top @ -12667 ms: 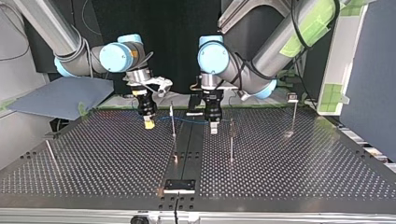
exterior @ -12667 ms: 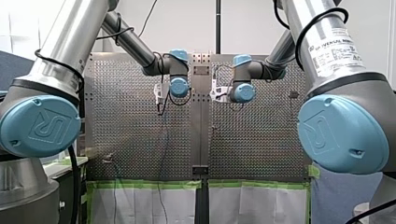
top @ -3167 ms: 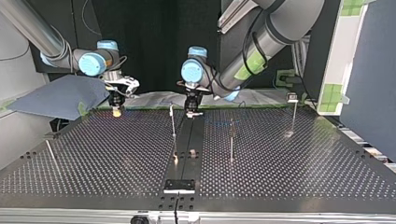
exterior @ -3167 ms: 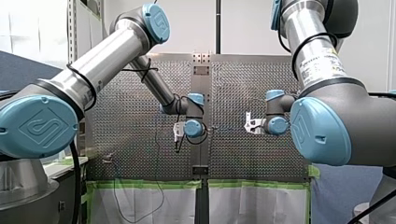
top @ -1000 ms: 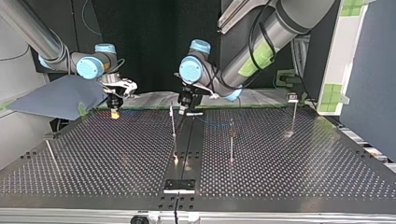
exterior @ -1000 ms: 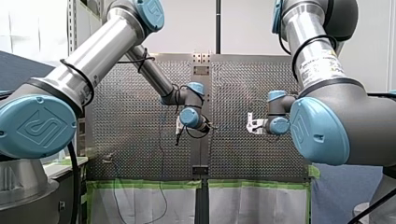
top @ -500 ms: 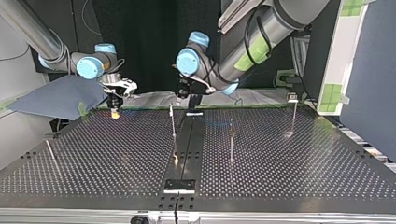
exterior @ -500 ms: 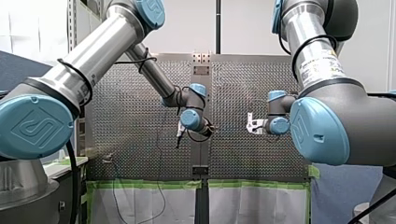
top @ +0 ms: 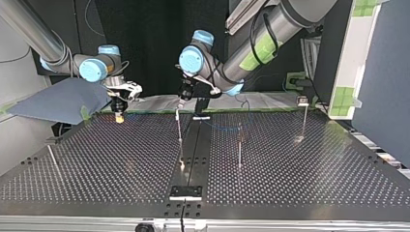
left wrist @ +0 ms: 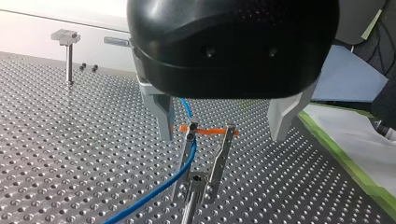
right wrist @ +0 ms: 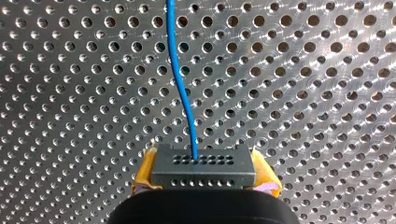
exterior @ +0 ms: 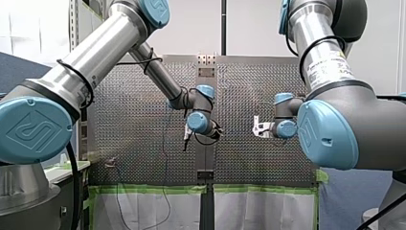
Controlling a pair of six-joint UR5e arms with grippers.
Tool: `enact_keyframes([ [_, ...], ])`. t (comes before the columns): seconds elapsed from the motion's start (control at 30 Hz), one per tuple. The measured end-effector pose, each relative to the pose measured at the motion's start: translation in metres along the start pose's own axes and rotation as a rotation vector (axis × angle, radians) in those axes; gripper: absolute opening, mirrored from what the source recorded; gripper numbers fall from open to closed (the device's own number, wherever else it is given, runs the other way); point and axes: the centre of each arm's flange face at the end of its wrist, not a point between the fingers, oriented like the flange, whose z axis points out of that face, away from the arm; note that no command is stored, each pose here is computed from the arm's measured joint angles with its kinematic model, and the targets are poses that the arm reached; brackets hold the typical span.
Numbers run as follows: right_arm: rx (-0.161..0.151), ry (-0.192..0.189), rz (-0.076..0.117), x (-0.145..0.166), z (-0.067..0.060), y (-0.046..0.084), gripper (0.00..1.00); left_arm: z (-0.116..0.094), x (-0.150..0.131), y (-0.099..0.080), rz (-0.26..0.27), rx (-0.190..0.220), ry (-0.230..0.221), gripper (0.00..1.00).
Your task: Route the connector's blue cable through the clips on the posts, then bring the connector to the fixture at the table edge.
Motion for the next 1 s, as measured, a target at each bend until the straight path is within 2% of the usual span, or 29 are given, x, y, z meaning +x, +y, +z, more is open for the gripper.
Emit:
enact_keyframes([
  [0.73,0.004,0.002,0.002,0.0003,0.0003,0.0007,0.0,-0.0011,-0.0028,0.0001,-0.001,-0.003,-0.002,1.0],
  [1.0,0.007,0.0,0.002,0.0,0.0001,0.0003,0.0,-0.01,-0.0081,0.0022,-0.002,-0.034,-0.012,1.0],
])
